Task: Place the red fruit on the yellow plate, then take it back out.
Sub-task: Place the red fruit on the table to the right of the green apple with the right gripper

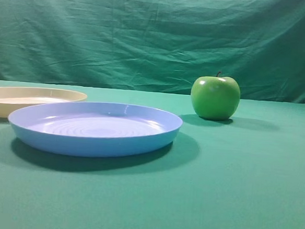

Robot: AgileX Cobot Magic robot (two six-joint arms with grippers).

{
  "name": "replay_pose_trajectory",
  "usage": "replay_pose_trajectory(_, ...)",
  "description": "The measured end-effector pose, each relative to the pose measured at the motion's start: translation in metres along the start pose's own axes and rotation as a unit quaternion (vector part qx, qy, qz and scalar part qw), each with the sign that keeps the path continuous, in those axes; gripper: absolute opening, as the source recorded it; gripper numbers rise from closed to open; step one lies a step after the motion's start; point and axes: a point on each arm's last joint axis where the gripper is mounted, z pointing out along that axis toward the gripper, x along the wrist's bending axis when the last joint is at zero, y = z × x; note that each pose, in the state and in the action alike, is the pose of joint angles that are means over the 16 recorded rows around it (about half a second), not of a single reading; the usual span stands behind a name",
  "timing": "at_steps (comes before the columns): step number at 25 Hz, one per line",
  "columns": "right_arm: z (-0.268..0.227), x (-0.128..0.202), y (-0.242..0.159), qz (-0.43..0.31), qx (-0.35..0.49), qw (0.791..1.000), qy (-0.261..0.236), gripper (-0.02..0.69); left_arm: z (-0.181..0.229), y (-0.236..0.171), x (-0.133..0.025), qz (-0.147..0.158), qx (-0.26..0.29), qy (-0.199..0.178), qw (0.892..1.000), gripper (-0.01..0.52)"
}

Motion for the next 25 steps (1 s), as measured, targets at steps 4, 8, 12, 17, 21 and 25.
replay_pose_trajectory(4,-0.013,-0.005,-0.047,0.046,0.008,0.999,-0.019,0.183,0.0,0.0,0.0,0.0,0.0,0.0,1.0,0.0)
replay_pose_trajectory(8,-0.009,-0.008,-0.099,0.102,0.019,0.994,-0.035,0.183,0.0,0.0,0.0,0.0,0.0,0.0,1.0,0.0)
replay_pose_trajectory(12,0.005,-0.009,-0.149,0.157,0.03,0.986,-0.05,0.183,0.0,0.0,0.0,0.0,0.0,0.0,1.0,0.0)
replay_pose_trajectory(17,0.029,-0.009,-0.19,0.202,0.047,0.976,-0.061,0.183,0.0,0.0,0.0,0.0,0.0,0.0,1.0,0.0)
replay_pose_trajectory(21,0.05,-0.011,-0.209,0.22,0.061,0.971,-0.068,0.191,0.0,0.0,0.0,0.0,0.0,0.0,1.0,0.0)
replay_pose_trajectory(25,0.067,-0.013,-0.218,0.223,0.072,0.97,-0.071,0.242,0.0,0.0,0.0,0.0,0.0,0.0,1.0,0.0)
